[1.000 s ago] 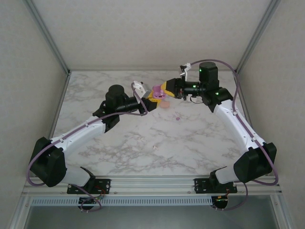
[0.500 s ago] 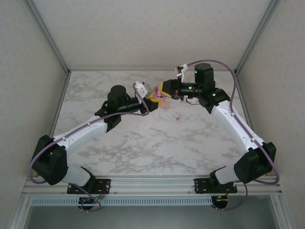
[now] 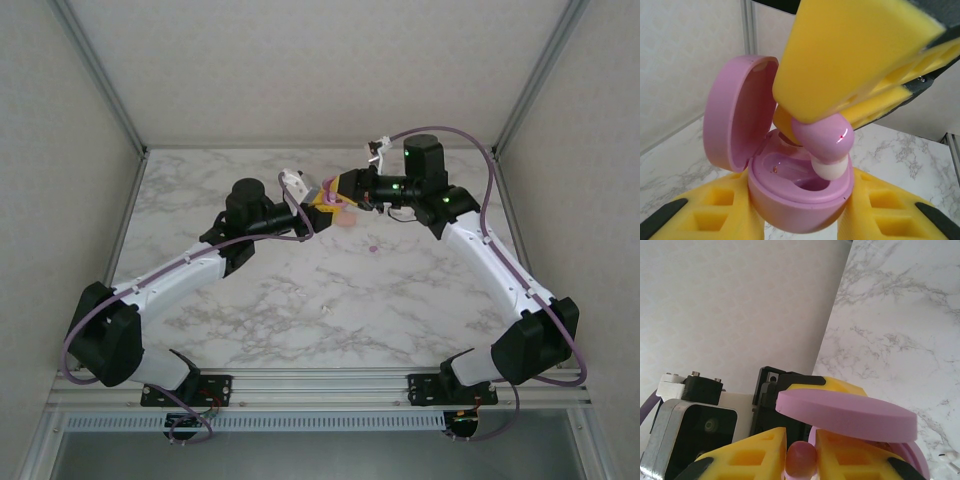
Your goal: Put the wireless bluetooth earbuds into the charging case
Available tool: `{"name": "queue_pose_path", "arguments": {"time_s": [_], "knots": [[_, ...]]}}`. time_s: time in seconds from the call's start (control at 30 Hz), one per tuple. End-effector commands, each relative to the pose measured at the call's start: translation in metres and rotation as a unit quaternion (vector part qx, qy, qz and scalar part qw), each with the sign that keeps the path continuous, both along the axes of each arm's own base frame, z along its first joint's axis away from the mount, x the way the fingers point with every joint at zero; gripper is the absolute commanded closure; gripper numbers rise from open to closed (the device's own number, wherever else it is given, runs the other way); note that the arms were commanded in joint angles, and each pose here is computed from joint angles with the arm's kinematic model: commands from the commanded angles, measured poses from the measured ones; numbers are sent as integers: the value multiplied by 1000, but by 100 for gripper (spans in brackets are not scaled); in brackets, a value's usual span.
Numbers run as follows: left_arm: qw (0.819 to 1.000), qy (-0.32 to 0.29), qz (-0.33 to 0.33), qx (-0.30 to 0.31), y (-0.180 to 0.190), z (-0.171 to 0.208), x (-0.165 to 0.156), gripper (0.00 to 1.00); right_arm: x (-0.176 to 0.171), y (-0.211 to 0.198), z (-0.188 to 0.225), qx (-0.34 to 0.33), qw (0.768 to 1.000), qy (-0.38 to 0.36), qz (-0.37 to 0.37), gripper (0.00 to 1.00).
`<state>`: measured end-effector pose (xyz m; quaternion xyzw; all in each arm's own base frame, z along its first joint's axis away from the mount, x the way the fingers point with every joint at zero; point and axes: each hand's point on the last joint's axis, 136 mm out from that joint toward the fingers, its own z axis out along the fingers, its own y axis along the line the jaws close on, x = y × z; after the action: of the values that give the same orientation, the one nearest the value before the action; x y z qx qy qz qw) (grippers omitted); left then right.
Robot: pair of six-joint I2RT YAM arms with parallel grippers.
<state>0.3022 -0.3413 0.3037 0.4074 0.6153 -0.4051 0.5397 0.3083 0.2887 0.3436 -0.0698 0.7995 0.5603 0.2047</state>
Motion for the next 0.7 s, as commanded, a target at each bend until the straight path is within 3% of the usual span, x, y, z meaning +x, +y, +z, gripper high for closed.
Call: {"name": "queue_pose_path", "arguments": {"time_s": [0.0,0.67], "knots": [[999,-24,-2,-26,-5,24,0,77,-2,5,5,2,1000,-17,4,78],[999,-27,-4,-38,-7,30,0,77,7,4,-4,-36,997,-48,-50,78]]}}
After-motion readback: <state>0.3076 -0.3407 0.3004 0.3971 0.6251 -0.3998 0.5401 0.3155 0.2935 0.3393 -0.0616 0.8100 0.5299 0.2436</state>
